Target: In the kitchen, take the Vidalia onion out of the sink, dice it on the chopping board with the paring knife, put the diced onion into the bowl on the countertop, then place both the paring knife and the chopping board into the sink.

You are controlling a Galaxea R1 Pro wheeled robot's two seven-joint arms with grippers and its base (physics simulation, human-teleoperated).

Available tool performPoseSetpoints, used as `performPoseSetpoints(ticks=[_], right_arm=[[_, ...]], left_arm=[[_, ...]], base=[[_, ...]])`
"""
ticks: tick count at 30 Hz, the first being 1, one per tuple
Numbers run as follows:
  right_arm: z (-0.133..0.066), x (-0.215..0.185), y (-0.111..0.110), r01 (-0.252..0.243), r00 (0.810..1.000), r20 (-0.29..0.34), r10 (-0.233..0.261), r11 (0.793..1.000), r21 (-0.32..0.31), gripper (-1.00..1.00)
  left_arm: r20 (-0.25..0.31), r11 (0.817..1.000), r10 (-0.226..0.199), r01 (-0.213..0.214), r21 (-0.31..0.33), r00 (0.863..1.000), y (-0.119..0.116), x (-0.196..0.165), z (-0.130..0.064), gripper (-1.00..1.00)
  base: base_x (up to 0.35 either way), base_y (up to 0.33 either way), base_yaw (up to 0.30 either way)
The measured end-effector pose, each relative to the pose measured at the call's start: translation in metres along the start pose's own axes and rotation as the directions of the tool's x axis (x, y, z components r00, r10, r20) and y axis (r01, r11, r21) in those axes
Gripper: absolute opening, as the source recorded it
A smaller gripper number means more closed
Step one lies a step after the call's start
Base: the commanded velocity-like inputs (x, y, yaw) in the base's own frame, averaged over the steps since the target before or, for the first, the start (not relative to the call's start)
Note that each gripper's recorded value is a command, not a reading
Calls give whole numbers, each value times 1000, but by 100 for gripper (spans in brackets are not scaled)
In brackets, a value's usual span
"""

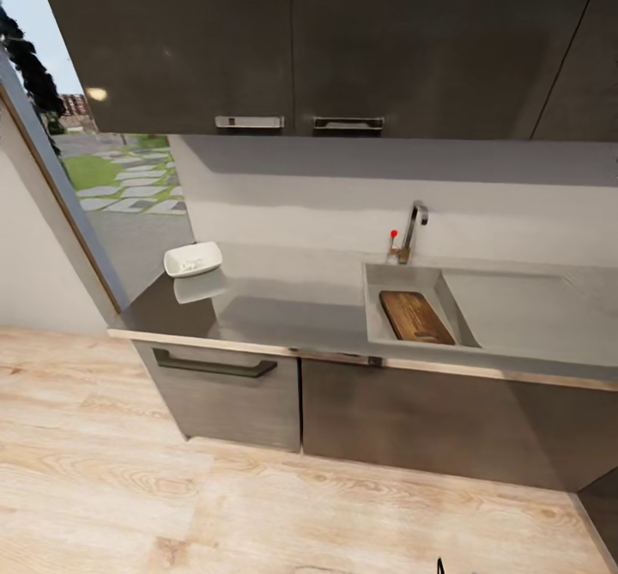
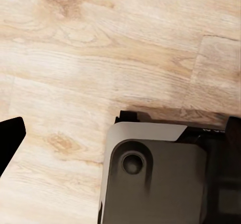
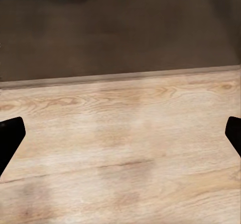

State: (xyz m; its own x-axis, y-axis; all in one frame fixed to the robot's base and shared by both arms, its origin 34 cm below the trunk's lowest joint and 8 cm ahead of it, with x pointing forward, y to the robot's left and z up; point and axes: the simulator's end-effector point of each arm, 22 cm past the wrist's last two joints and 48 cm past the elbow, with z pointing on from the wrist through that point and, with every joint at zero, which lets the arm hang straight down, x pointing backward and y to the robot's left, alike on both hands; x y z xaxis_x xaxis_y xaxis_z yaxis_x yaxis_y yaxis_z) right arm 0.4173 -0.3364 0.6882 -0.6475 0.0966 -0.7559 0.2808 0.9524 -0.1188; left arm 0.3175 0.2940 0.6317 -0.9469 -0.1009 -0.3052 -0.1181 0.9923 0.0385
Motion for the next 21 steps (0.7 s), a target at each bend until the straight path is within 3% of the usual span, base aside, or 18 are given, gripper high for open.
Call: performPoseSetpoints(ticks=[21], right_arm=[[1, -14, 2, -10, 999, 31, 10, 1000, -4, 100]], left_arm=[[33, 1000, -3, 3, 3, 999, -1, -14, -3, 100]], base=[[0, 0, -13]])
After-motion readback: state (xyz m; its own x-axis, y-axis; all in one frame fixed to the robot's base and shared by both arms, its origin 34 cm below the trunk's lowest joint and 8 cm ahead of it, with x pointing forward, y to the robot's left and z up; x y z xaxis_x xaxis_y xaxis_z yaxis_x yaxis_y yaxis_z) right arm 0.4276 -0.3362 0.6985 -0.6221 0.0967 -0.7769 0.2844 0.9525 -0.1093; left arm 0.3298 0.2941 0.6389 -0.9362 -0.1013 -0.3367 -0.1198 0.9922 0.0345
